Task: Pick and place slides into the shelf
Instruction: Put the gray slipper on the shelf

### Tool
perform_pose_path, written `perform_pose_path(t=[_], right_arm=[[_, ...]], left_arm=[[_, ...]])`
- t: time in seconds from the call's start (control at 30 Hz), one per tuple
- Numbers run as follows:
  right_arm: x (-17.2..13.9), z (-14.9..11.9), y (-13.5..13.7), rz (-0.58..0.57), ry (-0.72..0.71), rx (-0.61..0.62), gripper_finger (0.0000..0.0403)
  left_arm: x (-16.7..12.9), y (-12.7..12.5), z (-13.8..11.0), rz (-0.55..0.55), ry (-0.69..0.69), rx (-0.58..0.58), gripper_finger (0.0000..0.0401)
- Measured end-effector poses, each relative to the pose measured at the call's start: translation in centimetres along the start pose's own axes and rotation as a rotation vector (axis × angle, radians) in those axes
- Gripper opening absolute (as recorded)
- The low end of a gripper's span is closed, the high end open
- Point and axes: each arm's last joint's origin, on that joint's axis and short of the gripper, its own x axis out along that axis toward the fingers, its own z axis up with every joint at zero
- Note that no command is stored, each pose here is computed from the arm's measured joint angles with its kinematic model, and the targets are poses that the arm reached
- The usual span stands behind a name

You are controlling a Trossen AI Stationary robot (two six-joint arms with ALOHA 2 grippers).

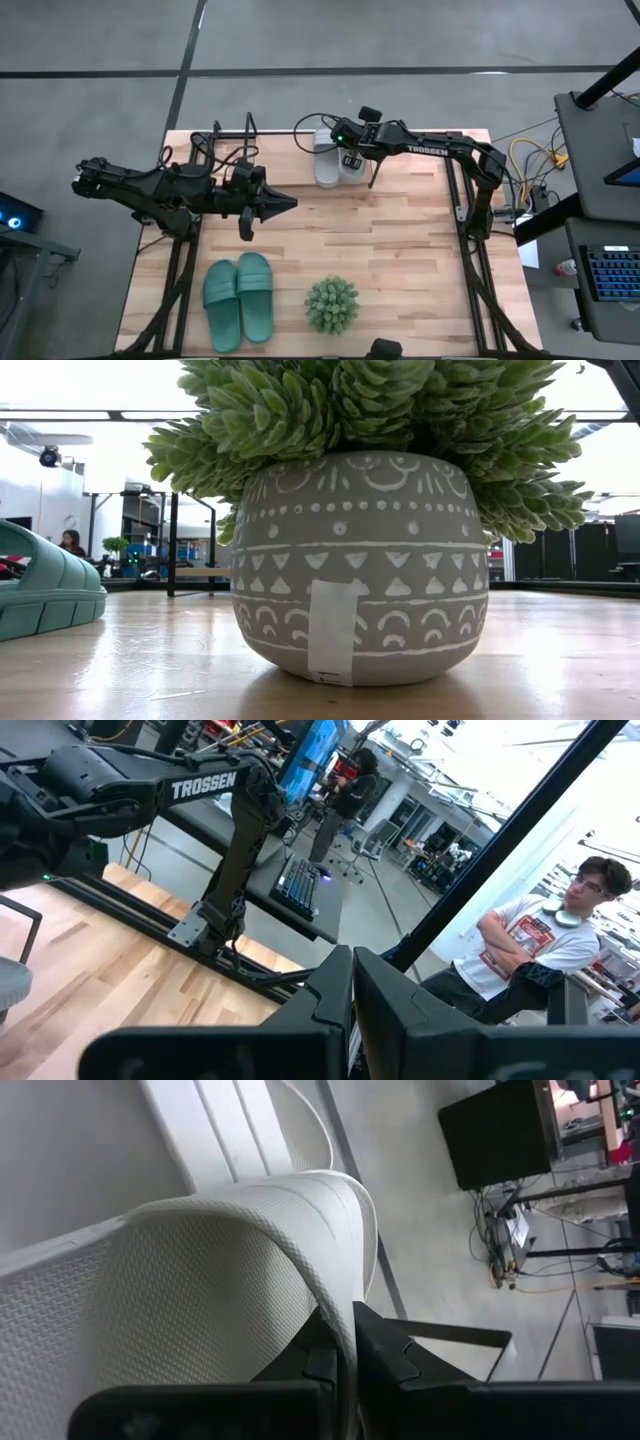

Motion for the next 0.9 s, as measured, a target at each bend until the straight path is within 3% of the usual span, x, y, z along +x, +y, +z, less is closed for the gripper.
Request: perform_pose_path(t=[0.9], right_arm=[[0.23, -0.72, -0.78, -0.033, 0.032, -0.068, 0.0008]], left_arm=[[0.14, 0.26, -0.46, 0.008, 0.012, 0.003, 0.0]])
